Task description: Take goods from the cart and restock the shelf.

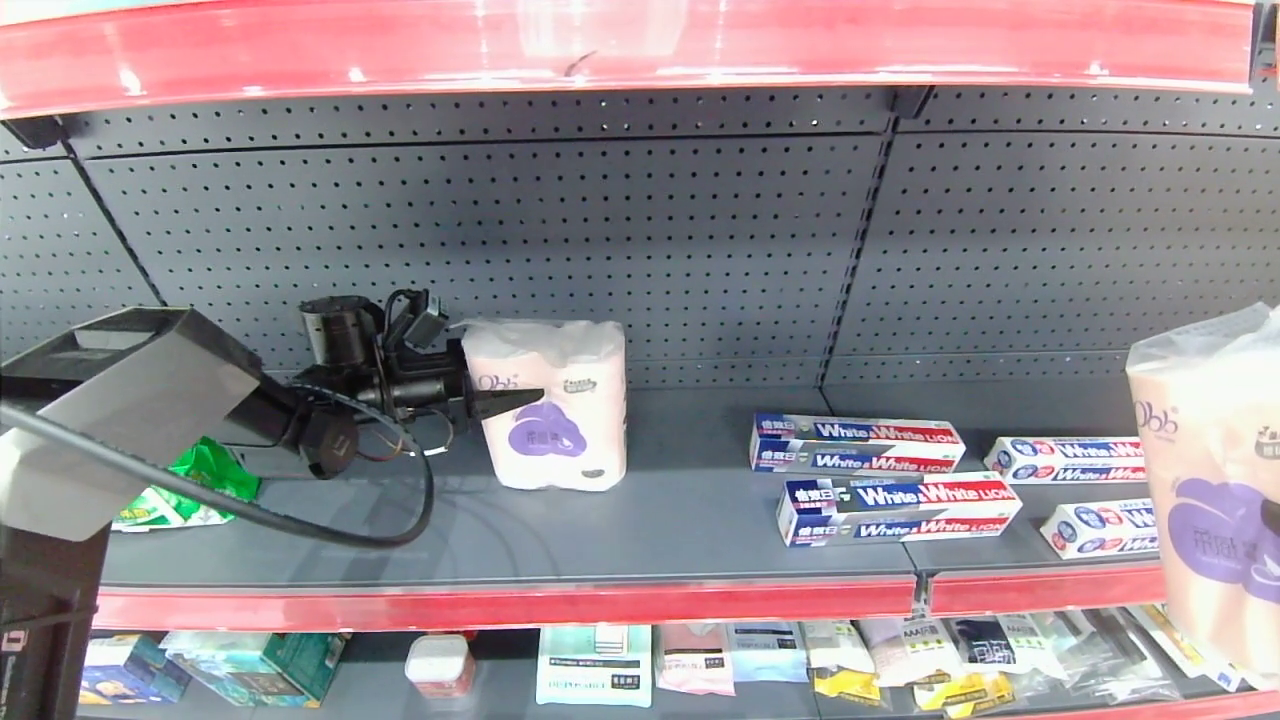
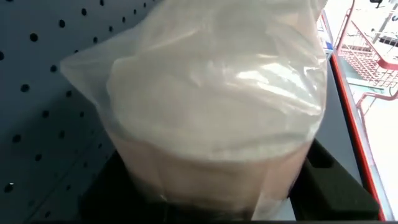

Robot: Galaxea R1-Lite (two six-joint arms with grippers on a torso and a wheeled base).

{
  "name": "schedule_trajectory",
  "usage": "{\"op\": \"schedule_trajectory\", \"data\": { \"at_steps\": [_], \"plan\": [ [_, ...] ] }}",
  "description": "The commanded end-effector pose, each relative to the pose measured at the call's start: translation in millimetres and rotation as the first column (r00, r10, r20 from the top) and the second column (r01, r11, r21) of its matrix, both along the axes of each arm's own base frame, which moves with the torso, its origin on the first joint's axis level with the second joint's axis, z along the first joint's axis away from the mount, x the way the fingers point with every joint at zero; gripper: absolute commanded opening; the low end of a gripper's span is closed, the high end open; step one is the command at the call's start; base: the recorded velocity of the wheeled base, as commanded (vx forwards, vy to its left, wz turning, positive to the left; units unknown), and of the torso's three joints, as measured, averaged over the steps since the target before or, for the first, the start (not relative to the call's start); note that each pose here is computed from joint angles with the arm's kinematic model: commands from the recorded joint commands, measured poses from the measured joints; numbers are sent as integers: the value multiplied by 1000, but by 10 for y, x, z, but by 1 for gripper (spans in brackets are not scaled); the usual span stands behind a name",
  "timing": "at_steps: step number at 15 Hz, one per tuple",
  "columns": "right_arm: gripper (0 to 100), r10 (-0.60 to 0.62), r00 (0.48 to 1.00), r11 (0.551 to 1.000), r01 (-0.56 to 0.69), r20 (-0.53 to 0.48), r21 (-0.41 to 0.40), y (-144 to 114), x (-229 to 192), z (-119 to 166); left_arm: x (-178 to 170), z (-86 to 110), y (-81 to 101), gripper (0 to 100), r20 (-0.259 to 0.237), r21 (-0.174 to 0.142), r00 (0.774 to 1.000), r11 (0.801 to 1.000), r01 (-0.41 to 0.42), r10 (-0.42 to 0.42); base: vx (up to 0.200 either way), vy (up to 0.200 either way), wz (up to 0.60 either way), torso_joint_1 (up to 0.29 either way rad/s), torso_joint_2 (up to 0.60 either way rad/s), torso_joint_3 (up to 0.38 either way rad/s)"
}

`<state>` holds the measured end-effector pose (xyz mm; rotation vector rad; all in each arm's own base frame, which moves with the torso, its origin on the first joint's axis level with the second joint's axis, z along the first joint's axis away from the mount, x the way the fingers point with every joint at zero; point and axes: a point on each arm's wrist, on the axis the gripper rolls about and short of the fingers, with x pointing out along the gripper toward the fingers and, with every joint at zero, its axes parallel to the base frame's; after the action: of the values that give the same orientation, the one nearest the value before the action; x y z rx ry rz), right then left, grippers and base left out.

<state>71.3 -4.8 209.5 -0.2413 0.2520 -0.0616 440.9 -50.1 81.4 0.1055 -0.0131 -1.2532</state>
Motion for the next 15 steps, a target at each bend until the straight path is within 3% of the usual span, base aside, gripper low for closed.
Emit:
{"op": "schedule_trajectory", "data": {
  "at_steps": [1, 5, 9, 15],
  "plan": [
    [0, 0, 1000, 1000, 0, 1, -1, 0, -1, 3, -158, 84, 11, 0, -16, -2, 1000, 1000, 0, 0, 0, 0, 0, 0, 0, 0],
    [0, 0, 1000, 1000, 0, 7, -1, 0, 2, 21, -267, 122, 184, 0, 22, -6, 999, 999, -38, 38, 0, 0, 0, 0, 0, 0],
    [0, -6, 1000, 1000, 6, 7, -2, -2, 8, 31, -588, 72, 345, 0, -10, -7, 997, 997, -71, 70, 0, 0, 0, 0, 0, 0],
    [0, -4, 1000, 1000, 4, 9, -2, 0, 5, 29, -930, 27, 478, 0, -9, -11, 995, 995, -103, 103, 0, 0, 0, 0, 0, 0]
  ]
}}
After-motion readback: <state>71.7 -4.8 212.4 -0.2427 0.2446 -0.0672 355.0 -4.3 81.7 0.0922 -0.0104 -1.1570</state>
